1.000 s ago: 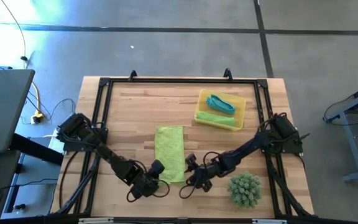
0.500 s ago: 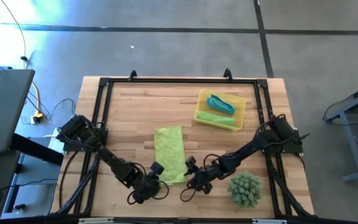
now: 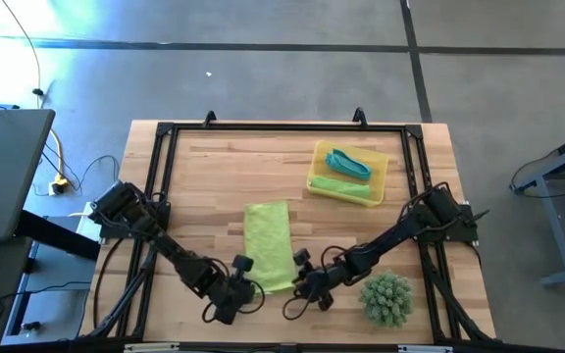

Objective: Roll microfiber towels into tight, uniform cylinder then place into a basket
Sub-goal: Roll the green microfiber towel

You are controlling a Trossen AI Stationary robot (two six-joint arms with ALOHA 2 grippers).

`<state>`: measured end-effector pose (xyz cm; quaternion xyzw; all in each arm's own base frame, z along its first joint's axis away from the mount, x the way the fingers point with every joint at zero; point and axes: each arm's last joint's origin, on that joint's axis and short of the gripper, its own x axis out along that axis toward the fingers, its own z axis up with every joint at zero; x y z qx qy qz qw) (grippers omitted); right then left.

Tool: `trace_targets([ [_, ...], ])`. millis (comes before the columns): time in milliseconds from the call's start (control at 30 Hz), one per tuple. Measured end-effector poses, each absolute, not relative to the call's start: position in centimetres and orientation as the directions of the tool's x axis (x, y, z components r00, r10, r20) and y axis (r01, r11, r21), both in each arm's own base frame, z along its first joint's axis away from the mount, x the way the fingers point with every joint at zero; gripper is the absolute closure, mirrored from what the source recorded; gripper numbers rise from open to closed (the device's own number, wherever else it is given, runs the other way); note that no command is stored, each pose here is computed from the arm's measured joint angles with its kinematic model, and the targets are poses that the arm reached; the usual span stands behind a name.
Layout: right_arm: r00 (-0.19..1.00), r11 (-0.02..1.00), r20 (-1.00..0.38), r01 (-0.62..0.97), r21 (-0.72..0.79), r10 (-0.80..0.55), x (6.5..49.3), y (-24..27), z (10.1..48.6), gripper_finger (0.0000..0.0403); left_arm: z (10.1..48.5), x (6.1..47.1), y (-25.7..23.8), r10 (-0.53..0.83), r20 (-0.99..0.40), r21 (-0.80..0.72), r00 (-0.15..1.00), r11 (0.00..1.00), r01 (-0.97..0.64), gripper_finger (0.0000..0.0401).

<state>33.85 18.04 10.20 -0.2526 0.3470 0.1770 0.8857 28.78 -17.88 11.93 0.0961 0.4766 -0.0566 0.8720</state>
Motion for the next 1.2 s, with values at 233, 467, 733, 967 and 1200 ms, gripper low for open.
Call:
trace_targets([
  [233,0.677,0.869,-0.718,-0.445,-0.219,0.165,33.7,18.1,10.2,0.0399,12.0,28.7,-18.4,0.001,-0.825,0.067,0.565,0.993,0.097,0.0399],
  [467,0.66,0.921,-0.726,-0.378,-0.099,0.193,33.8,17.8,10.2,0.0401,12.1,28.5,-18.6,-0.004,-0.822,-0.008,0.569,1.0,-0.005,0.04],
  [733,0.629,0.947,-0.728,-0.309,0.089,0.274,33.7,17.1,11.6,0.0402,13.5,28.3,-18.8,0.036,-0.776,-0.062,0.63,0.989,-0.133,0.0401],
  [967,0.606,0.927,-0.711,-0.133,0.35,0.356,34.2,16.4,12.0,0.0402,14.4,28.2,-18.7,0.062,-0.752,-0.181,0.657,0.938,-0.295,0.0401],
  [1200,0.59,0.87,-0.705,0.007,0.494,0.395,34.1,16.6,12.1,0.0402,14.4,28.5,-18.1,0.117,-0.736,-0.296,0.667,0.83,-0.472,0.0401],
])
